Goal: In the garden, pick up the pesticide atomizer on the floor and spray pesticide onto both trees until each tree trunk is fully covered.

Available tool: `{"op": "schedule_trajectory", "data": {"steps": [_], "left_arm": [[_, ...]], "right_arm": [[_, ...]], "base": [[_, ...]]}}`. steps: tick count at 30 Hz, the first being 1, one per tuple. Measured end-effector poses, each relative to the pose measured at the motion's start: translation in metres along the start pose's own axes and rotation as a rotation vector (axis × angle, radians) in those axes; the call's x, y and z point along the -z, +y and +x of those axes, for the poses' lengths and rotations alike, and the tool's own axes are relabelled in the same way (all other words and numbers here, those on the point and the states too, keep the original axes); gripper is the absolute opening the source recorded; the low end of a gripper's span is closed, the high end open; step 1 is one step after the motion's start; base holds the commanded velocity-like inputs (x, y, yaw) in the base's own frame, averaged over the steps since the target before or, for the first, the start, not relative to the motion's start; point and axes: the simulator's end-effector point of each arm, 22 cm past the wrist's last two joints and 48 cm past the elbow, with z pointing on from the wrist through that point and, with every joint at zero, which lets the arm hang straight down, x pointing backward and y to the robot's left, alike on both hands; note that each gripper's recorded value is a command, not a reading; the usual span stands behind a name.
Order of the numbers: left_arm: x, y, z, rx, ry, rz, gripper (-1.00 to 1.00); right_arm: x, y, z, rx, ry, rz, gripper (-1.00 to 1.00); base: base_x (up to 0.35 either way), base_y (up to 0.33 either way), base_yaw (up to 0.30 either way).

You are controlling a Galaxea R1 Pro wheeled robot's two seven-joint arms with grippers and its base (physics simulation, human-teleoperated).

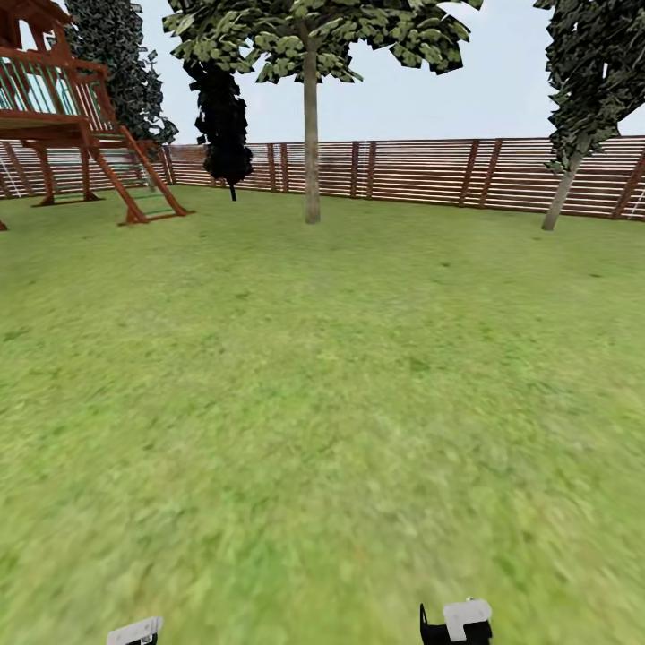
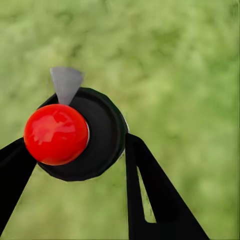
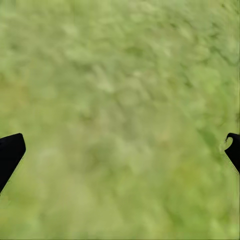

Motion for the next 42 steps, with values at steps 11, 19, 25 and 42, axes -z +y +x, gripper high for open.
{"op": "schedule_trajectory", "data": {"steps": [11, 19, 25, 42], "left_arm": [[0.0, 0.0, -0.0001, 0.0, 0.0, 0.0, -1.0], [0.0, 0.0, 0.0, 0.0, 0.0, 0.0, -1.0], [0.0, 0.0001, -0.0001, 0.001, 0.0, 0.0, -1.0], [0.0, 0.0, -0.0001, 0.0, 0.0, 0.0, -1.0]], "right_arm": [[0.0001, 0.0, 0.0001, 0.0, 0.0, 0.0, 1.0], [0.0001, 0.0, 0.0001, 0.0, 0.0, 0.0, 1.0], [0.0001, 0.0001, 0.0001, 0.0, 0.0, 0.0, 1.0], [0.0001, 0.0, 0.0001, 0.0, 0.0, 0.0, 1.0]], "base": [[0.34, 0.0, 0.0], [0.34, 0.0, 0.0], [0.34, 0.0, 0.0], [0.34, 0.0, 0.0]]}}
